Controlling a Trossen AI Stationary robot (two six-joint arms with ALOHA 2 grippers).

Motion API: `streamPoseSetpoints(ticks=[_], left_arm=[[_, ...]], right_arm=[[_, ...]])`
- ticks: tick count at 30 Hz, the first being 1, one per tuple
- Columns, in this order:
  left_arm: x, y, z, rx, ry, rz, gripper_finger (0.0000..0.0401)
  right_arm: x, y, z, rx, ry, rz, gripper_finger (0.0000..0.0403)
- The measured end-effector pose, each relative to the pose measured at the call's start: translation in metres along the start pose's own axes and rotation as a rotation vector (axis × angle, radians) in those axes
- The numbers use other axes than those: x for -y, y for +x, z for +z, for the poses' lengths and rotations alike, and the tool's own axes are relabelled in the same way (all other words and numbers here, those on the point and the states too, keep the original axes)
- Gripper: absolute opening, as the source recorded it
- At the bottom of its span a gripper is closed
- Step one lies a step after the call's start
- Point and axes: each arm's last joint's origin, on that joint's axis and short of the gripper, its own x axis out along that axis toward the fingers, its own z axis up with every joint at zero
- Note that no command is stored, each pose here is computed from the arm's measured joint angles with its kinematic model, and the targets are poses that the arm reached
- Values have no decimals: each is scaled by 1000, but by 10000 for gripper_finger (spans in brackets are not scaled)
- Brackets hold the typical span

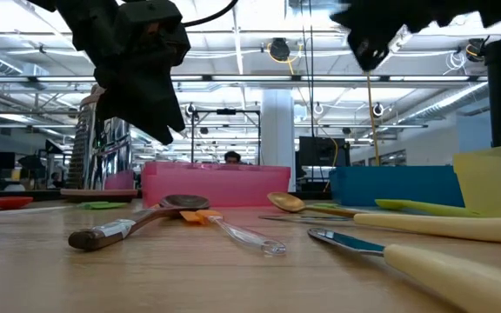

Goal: Pick & Place Kitchen Items
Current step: Put the yellow knife into the pink bin

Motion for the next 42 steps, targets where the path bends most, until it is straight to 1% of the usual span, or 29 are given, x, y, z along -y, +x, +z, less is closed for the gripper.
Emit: streamPoseSetpoints(ticks=[2, 4, 8, 12, 15, 20, 23, 25, 29, 34, 36, 40, 42], left_arm=[[0, 0, 0, 0, 14, 0, 179], [0, 0, 0, -2, 23, 1, 179], [0, 0, 0, -1, 75, 0, 179], [0, 0, 0, 0, 88, 0, 179], [0, 0, 0, 0, 91, 0, 179], [0, 0, 0, -1, 124, 1, 179], [0, 0, 0, 1, 134, 0, 179], [0, 0, 0, 0, 142, 0, 179], [0, 0, 0, 0, 161, 0, 179], [0, 0, 0, 0, 162, 0, 179], [0, 0, 0, 0, 162, 0, 179], [0, 0, 0, 0, 162, 0, 179], [0, 0, 0, 0, 162, 0, 179]], right_arm=[[-5, 12, 2, -103, 19, -23, 108], [-11, 23, 5, -172, 56, -38, 119], [-14, 41, -5, -314, 171, -89, 139], [-17, 51, -18, -413, 303, -50, 150], [-19, 55, -35, -514, 318, -65, 150], [-22, 67, -58, -593, 353, -104, 145], [-25, 74, -70, -619, 367, -121, 145], [-26, 76, -78, -629, 346, -163, 145], [-26, 80, -85, -590, 305, -261, 144], [-24, 83, -91, -559, 272, -345, 144], [-24, 82, -91, -552, 257, -356, 144], [-25, 79, -87, -550, 244, -332, 144], [-25, 76, -84, -543, 222, -346, 144]])
